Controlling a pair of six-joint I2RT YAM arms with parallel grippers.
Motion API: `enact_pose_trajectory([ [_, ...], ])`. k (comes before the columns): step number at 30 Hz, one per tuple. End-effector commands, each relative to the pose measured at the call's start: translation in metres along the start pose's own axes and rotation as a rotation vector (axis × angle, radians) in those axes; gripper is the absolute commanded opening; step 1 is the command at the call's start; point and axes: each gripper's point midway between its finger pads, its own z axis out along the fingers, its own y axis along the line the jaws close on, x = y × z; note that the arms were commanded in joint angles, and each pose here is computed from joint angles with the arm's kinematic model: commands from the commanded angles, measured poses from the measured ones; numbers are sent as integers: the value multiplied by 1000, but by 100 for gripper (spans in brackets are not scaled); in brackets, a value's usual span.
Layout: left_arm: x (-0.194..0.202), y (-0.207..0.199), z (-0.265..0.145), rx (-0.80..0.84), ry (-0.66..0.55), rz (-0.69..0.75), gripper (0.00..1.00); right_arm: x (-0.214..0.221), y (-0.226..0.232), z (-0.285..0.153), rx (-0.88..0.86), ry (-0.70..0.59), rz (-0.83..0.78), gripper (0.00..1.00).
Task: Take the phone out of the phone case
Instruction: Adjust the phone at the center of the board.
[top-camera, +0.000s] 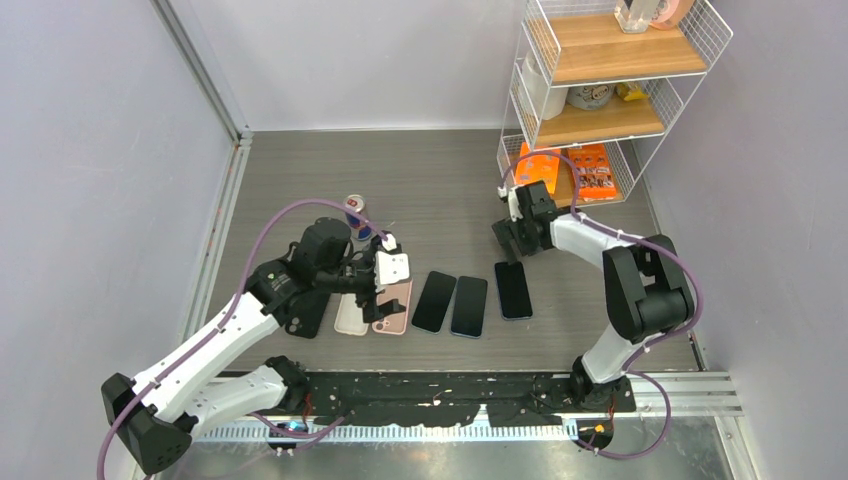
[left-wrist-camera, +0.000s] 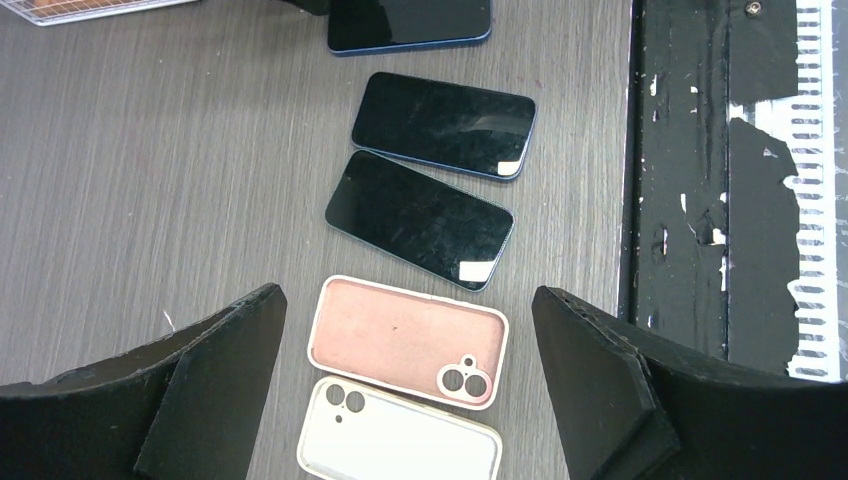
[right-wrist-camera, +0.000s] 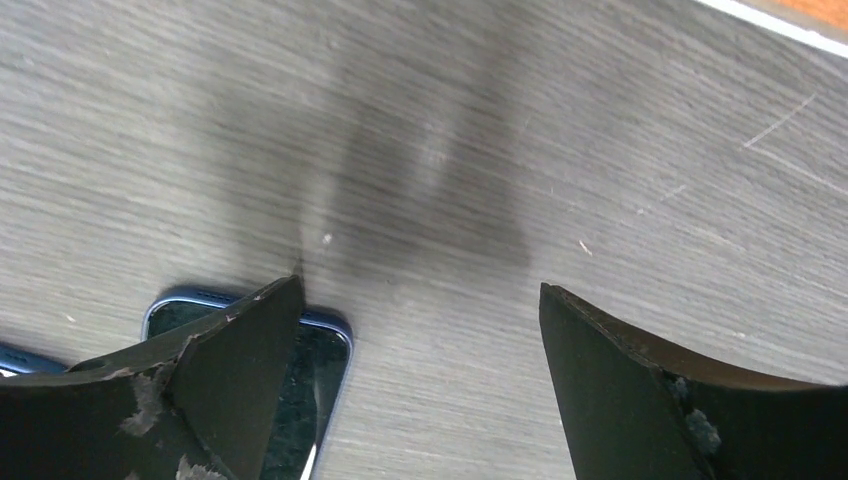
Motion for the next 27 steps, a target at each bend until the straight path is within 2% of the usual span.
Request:
enact_pose_trajectory([
  [1,-11,6,-3,-25,-41,42,98,12,-6,-16,30,23,-45,94],
  [27,-6,6,-2,-31,-32,36,99,34,23,-40,-63,37,-134,93],
])
